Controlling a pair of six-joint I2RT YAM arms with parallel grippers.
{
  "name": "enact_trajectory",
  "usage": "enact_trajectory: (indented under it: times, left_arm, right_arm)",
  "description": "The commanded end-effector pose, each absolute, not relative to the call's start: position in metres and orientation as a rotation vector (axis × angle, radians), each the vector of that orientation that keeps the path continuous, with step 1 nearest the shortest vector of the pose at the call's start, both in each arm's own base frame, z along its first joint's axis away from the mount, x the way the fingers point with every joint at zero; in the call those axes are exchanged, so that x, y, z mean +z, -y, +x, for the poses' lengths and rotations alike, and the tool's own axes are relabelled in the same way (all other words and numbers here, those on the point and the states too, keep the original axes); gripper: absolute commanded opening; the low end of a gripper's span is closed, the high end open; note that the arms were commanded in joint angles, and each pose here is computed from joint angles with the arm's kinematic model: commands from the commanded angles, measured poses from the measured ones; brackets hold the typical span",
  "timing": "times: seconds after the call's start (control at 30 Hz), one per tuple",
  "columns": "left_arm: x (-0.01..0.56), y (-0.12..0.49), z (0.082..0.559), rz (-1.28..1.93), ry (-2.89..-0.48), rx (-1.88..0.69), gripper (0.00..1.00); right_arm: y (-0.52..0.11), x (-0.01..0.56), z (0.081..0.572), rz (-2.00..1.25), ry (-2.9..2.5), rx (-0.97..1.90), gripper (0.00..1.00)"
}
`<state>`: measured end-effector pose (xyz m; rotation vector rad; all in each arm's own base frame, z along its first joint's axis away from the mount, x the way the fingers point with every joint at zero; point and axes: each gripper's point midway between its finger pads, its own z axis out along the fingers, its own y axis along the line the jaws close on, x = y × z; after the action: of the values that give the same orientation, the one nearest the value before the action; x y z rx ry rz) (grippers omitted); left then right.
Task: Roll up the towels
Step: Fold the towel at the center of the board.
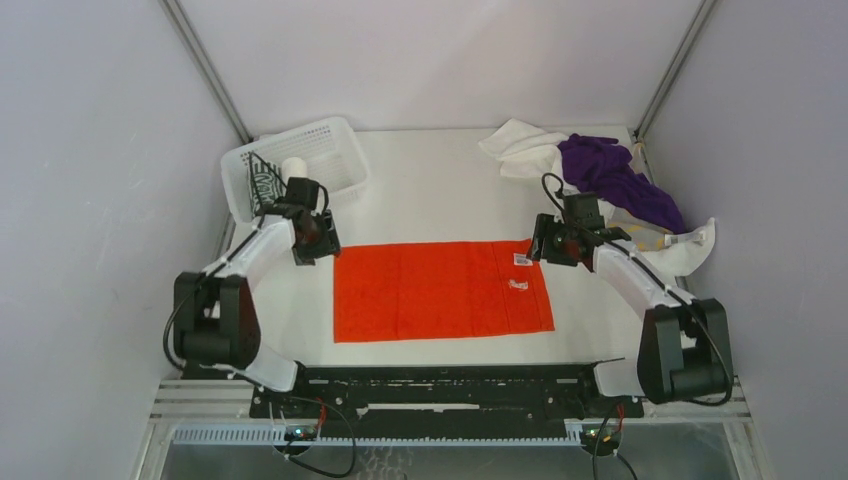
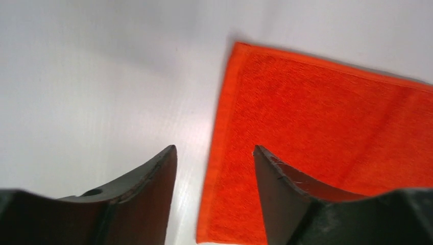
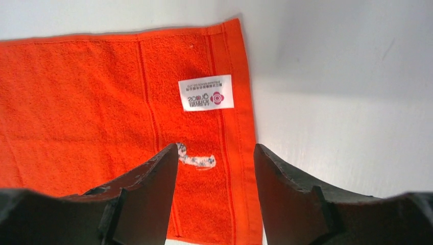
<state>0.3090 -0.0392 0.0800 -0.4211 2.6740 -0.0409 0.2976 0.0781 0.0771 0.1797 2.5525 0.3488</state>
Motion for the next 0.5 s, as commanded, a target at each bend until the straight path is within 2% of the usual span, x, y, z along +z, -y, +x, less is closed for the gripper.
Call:
enact_trajectory:
  times: [0.0,0.1,0.47]
  left_arm:
    - [0.078,0.028,0.338,-0.36,-2.677,0.006,0.56]
    - [0.074,0.032,0.351,-0.363,-2.674,-0.023,0.51]
    - [0.053,0.042,0.378,-0.408,-2.692,-0.07,0.44]
  right_arm:
    - [-0.085,0.085,0.326,0.075,-2.494,0.372,0.55]
    - [-0.086,0.077,0.33,0.049,-2.51,0.362,0.55]
    - [-0.088,0.064,0.337,0.016,-2.535,0.344,0.53]
